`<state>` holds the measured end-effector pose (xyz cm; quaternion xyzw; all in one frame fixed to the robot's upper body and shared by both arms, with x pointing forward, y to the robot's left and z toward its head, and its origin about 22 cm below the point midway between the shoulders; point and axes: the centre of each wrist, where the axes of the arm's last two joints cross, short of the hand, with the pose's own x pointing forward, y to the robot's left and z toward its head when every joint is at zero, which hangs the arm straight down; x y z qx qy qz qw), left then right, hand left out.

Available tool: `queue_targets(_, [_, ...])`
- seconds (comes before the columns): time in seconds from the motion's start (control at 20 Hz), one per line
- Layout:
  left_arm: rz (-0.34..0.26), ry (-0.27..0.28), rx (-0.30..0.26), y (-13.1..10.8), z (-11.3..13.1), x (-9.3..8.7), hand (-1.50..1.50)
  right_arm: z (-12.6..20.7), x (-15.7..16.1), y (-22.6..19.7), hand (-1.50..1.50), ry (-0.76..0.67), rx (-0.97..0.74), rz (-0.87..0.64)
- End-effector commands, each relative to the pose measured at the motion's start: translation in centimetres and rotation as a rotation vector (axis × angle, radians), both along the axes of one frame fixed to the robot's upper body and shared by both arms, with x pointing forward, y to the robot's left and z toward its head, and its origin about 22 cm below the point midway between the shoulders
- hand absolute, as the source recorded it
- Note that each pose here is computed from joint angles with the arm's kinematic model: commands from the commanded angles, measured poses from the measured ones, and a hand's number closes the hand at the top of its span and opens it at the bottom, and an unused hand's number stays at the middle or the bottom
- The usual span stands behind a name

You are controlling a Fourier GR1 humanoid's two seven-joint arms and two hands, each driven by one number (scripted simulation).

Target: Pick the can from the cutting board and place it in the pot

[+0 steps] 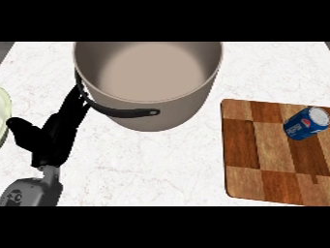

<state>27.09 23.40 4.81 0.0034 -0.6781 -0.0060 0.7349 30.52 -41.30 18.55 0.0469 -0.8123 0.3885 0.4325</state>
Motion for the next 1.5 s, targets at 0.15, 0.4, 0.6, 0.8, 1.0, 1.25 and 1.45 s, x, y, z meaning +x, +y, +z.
queue_targets(0.15, [-0.026, 0.007, -0.002, -1.2, 1.1, 0.1, 0.00, 6.9, -1.6, -3.9, -1.50, -0.047, -0.271, 0.142])
queue_targets(0.4, [-0.030, -0.003, 0.006, -1.3, 1.4, -0.2, 0.00, 9.5, -2.4, -4.4, -1.50, 0.004, -0.502, 0.120])
queue_targets(0.6, [-0.049, 0.005, -0.010, -0.9, 2.7, 0.8, 0.00, 7.5, -2.2, -5.0, -1.50, 0.057, -0.605, 0.096])
queue_targets(0.8, [-0.039, 0.002, 0.006, -1.9, 0.7, -0.2, 0.00, 7.5, -1.2, -4.3, -1.50, 0.081, -0.688, 0.068])
queue_targets(1.0, [-0.045, 0.009, -0.020, -2.9, 1.4, 0.2, 0.00, 6.5, -0.3, -3.9, -1.50, 0.101, -0.721, 0.069])
queue_targets(1.25, [-0.048, -0.001, 0.004, -1.9, 2.5, 0.3, 0.00, 3.4, 0.9, -3.1, -1.50, 0.131, -0.851, 0.077])
queue_targets(1.45, [-0.039, 0.023, -0.012, -1.3, 1.9, -1.0, 0.00, 1.1, 2.0, -2.5, -1.50, 0.120, -0.900, 0.053])
